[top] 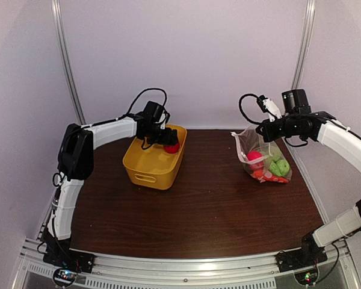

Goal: Place the food in the zip-top bag and seal the zipper
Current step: Pick up the fake fruit from the bin.

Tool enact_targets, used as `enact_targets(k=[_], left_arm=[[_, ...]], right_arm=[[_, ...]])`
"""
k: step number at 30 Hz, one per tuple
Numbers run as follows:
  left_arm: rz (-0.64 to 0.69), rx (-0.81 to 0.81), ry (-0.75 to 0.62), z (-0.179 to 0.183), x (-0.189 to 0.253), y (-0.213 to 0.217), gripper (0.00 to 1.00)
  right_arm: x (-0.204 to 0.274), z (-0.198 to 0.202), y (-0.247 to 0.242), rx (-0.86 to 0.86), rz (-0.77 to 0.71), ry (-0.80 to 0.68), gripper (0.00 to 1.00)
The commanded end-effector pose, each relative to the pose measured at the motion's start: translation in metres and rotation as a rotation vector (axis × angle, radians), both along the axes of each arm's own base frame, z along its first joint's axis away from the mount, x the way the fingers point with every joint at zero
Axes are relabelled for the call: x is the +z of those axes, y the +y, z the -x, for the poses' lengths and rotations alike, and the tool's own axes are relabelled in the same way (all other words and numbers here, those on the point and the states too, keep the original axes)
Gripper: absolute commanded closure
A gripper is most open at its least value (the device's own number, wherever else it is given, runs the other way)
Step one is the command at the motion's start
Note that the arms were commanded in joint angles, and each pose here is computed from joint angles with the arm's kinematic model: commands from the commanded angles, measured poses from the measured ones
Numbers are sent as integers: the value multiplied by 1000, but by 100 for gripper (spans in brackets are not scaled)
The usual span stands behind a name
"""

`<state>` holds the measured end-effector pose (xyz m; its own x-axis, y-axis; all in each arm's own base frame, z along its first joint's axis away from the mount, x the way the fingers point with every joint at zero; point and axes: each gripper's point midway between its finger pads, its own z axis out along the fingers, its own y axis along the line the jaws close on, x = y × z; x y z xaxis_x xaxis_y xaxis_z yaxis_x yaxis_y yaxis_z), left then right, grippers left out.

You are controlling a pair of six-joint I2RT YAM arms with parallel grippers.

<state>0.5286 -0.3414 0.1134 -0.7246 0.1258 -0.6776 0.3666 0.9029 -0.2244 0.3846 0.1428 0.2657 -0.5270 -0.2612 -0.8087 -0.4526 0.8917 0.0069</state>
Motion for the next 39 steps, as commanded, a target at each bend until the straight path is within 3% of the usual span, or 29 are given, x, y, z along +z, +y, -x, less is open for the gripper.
enact_targets(k=[1,11,17,21,29,39], left_arm=[[-14,5,-1,-12,-16,3,10],[90,-23,30,-37,-51,-14,10],[99,-20,40,-34,-49,-11,27],[111,-7,-27,-19,-1,1,36],[157,-40,-167,48,110,7,42],[550,-525,-222,178,203,-127,45]], right_arm=[[7,7,2,12,-18,-17,100],[1,6,2,11,-9,-1,100],[0,7,0,8,0,-3,100],[1,7,0,11,2,-6,100],[5,7,6,26,-24,-6,100],[21,9,24,80,-61,9,100]])
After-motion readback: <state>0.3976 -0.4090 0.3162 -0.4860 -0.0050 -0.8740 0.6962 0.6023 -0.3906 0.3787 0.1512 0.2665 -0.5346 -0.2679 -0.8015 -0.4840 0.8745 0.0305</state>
